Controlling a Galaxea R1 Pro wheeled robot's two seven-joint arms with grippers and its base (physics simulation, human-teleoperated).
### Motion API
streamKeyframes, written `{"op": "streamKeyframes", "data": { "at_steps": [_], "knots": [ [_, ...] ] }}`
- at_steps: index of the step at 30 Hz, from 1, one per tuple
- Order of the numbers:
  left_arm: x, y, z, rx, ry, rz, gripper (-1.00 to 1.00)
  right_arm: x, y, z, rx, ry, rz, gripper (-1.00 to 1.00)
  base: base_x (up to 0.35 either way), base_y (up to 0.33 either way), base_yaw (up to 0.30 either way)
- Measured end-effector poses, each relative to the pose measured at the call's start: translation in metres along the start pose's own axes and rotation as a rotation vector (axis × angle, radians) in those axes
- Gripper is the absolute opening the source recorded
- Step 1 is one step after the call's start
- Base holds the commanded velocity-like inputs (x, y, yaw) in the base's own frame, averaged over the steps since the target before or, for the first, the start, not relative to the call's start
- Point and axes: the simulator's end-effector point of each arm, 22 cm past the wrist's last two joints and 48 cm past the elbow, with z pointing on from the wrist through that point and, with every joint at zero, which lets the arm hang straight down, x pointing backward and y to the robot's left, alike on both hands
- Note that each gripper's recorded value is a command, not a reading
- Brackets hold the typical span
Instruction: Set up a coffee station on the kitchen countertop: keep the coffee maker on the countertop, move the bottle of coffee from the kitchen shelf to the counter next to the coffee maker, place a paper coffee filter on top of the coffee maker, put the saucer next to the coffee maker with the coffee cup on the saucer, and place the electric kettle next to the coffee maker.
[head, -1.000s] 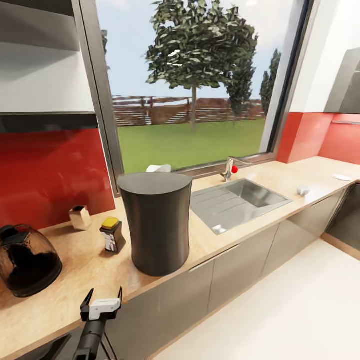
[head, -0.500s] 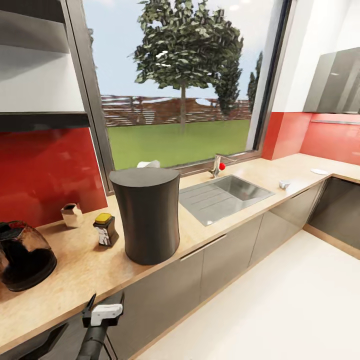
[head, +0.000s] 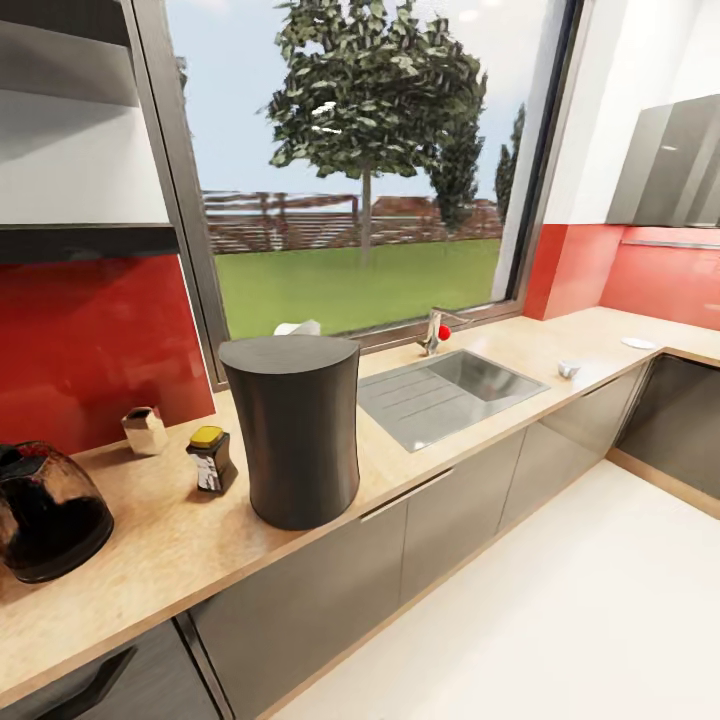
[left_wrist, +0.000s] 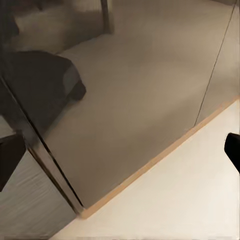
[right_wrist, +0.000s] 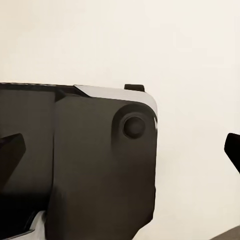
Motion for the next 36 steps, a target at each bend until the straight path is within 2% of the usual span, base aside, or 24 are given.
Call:
{"op": "streamKeyframes", "data": {
  "at_steps": [5,6,9,10,11,13,14,19,24,28,34,36],
  "knots": [
    [0.046,0.0,-0.019,-0.001,0.113,0.001,1.0,0.0,0.0,0.0,0.0,-0.001,0.001,1.0,0.0,0.0,0.0],
    [0.063,-0.001,-0.027,0.002,0.155,0.002,1.0,-0.001,0.0,0.0,0.0,-0.001,0.001,1.0,0.0,0.0,0.0],
    [0.144,-0.007,-0.082,0.024,0.375,0.01,1.0,-0.001,0.0,0.0,0.0,-0.001,0.005,1.0,0.0,0.0,0.0],
    [0.151,-0.008,-0.088,0.026,0.395,0.011,1.0,-0.001,0.0,0.0,0.001,-0.001,0.005,1.0,0.0,0.0,0.0],
    [0.175,-0.001,-0.11,0.024,0.467,0.02,1.0,-0.002,0.001,0.0,0.0,-0.004,0.008,1.0,0.0,0.0,0.0],
    [0.194,0.005,-0.13,0.024,0.527,0.032,1.0,-0.004,0.001,0.0,0.0,-0.014,0.009,1.0,0.0,0.0,-0.035],
    [0.222,0.015,-0.162,-0.017,0.644,0.047,1.0,-0.008,0.001,0.0,-0.001,-0.033,0.01,1.0,0.0,0.0,-0.18],
    [0.249,0.046,-0.193,-0.16,0.824,0.129,1.0,-0.009,0.002,0.0,-0.001,-0.036,0.015,1.0,0.0,0.0,-0.255],
    [0.255,0.058,-0.206,-0.218,0.894,0.173,1.0,-0.009,0.002,0.0,-0.002,-0.037,0.016,1.0,0.0,0.0,-0.293],
    [0.258,0.047,-0.21,-0.216,0.92,0.171,1.0,-0.009,0.003,0.0,-0.002,-0.037,0.017,1.0,0.0,0.0,-0.299],
    [0.268,0.039,-0.226,-0.201,1.01,0.192,1.0,-0.009,0.003,0.0,-0.002,-0.037,0.017,1.0,0.073,-0.092,-0.3],
    [0.269,0.035,-0.228,-0.194,1.022,0.192,1.0,-0.009,0.002,0.0,-0.001,-0.037,0.018,1.0,0.141,-0.211,-0.3]
  ]
}}
